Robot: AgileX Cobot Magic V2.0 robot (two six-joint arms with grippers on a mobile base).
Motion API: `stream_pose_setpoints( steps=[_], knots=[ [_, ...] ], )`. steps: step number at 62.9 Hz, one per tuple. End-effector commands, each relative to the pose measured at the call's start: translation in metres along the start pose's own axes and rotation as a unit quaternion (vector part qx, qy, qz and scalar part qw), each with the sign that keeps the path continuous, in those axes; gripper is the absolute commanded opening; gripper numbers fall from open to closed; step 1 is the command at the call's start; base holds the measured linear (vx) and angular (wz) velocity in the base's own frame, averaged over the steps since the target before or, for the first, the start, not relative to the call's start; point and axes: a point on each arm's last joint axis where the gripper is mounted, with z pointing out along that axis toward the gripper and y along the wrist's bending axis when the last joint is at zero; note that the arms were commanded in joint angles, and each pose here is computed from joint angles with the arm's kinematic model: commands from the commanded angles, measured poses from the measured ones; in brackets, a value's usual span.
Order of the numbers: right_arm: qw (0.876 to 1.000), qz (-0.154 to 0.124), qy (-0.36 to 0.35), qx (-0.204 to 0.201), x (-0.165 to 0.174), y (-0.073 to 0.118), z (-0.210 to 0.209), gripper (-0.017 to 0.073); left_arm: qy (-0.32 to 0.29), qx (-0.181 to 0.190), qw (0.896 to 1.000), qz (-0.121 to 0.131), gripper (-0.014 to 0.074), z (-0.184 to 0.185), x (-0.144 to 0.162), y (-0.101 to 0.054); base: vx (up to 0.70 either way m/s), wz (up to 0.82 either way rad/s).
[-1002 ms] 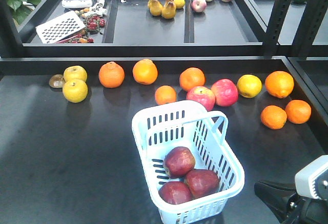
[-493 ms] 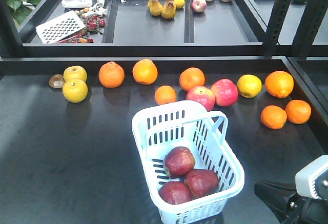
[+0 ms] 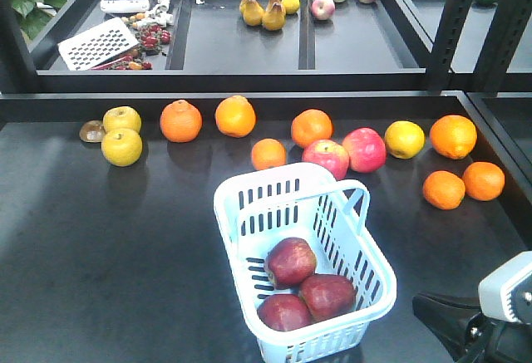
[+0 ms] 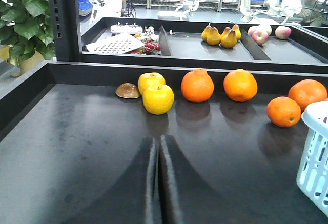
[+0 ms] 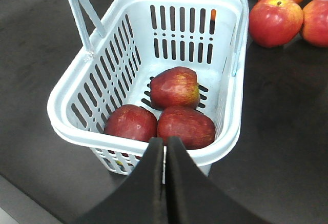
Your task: Pick three apples into basket with both arms
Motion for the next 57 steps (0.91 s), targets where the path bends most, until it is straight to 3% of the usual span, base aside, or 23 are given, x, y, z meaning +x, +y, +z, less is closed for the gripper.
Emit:
stream_pose_setpoints(
  steps=[1,11,24,31,42,57],
  knots=[
    [1.000,0.003,-0.025,0.014,-0.011,-0.002,-0.002,-0.0004,-0.046,0.005,0.999,-0.004,-0.0006,-0.001,-0.007,-0.001,0.00,0.00],
    [0.999,-0.032,-0.020,0.023,-0.010,-0.004,-0.004,-0.0004,-0.046,0.005,0.999,-0.004,-0.0006,-0.001,-0.007,-0.001,0.00,0.00],
    [0.994,0.048,-0.054,0.080,-0.012,-0.012,-0.019,-0.0004,-0.046,0.005,0.999,-0.004,-0.0006,-0.001,-0.007,-0.001,0.00,0.00],
    [0.990,0.063,-0.064,0.107,-0.011,-0.015,-0.026,-0.0004,-0.046,0.005,0.999,-0.004,-0.0006,-0.001,-0.007,-0.001,0.00,0.00],
    [0.977,0.138,-0.058,0.153,0.026,-0.024,-0.029,-0.0004,-0.046,0.005,0.999,-0.004,-0.0006,-0.001,-0.007,-0.001,0.00,0.00],
    [0.967,0.145,-0.103,0.184,0.065,-0.023,-0.037,-0.0004,-0.046,0.005,0.999,-0.004,-0.0006,-0.001,-0.007,-0.001,0.00,0.00]
  ],
)
